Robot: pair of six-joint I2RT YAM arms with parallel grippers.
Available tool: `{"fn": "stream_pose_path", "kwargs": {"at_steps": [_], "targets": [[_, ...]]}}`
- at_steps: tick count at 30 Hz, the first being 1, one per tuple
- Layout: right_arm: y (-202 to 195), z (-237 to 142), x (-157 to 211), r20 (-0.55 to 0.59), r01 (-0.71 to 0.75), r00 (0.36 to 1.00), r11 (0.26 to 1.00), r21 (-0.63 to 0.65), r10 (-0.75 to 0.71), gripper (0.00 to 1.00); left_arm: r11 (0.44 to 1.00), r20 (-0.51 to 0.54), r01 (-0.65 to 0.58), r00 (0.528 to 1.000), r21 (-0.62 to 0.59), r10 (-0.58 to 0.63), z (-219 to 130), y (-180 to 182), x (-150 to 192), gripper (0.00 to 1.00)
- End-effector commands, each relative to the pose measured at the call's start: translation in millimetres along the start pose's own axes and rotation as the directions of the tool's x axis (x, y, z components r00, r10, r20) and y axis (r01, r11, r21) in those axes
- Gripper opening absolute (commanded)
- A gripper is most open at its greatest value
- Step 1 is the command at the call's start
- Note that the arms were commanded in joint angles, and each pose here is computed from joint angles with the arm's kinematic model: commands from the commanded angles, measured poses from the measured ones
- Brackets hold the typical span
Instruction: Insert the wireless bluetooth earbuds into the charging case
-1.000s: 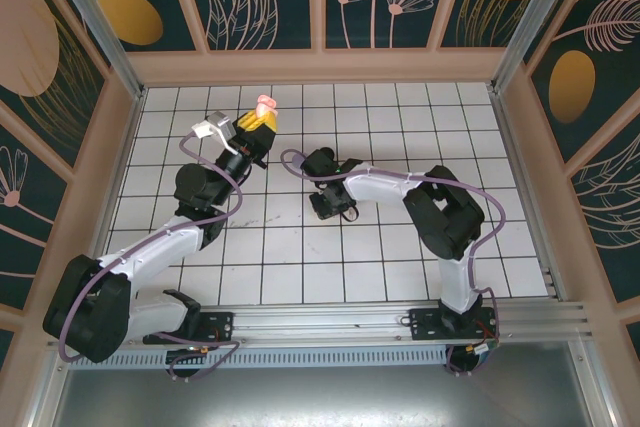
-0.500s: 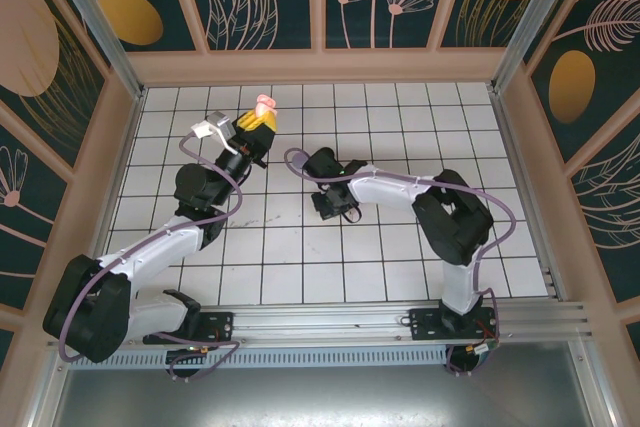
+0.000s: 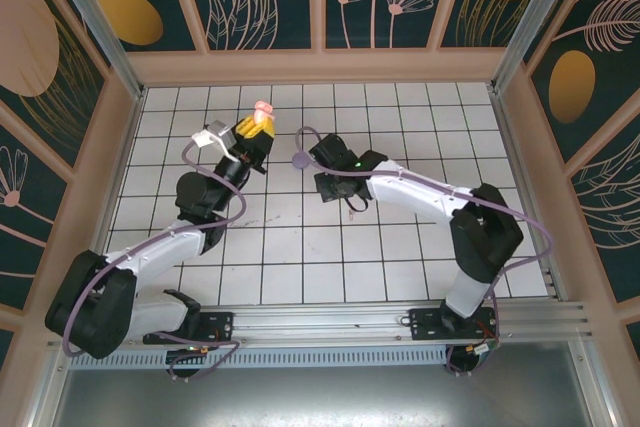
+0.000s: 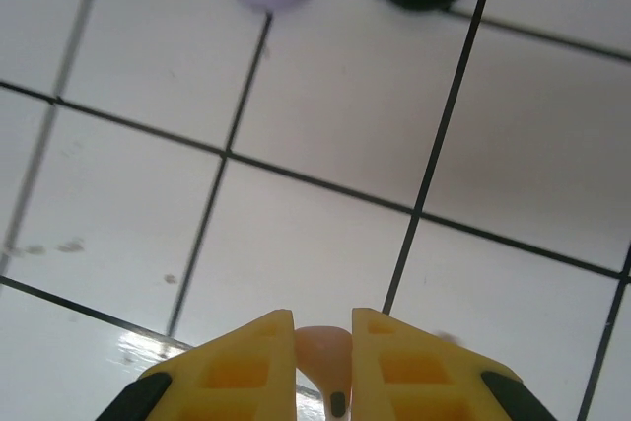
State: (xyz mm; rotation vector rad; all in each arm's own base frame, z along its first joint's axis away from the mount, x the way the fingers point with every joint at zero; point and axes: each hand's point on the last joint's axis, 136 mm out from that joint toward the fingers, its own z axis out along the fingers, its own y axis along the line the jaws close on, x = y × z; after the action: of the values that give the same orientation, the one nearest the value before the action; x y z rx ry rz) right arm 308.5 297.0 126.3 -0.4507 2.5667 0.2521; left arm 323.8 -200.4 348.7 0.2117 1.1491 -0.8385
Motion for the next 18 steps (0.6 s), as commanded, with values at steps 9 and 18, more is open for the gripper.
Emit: {"fn": "stream_pose_path", "kwargs": {"at_steps": [9, 18], "targets": [[3, -121, -100, 0.330, -0.080, 0.938, 0.993, -0.085, 0.104, 0.17, 0.967, 0.026, -0.229, 0.973, 0.113, 0.227, -15, -18, 14, 0.00], [11, -192, -144, 0.507, -0.081, 0.845, 0.978, -0.192, 0.169, 0.17, 0.949, 0.019, -0.183, 0.983, 0.258, 0.185, -12, -40, 23, 0.00]]}}
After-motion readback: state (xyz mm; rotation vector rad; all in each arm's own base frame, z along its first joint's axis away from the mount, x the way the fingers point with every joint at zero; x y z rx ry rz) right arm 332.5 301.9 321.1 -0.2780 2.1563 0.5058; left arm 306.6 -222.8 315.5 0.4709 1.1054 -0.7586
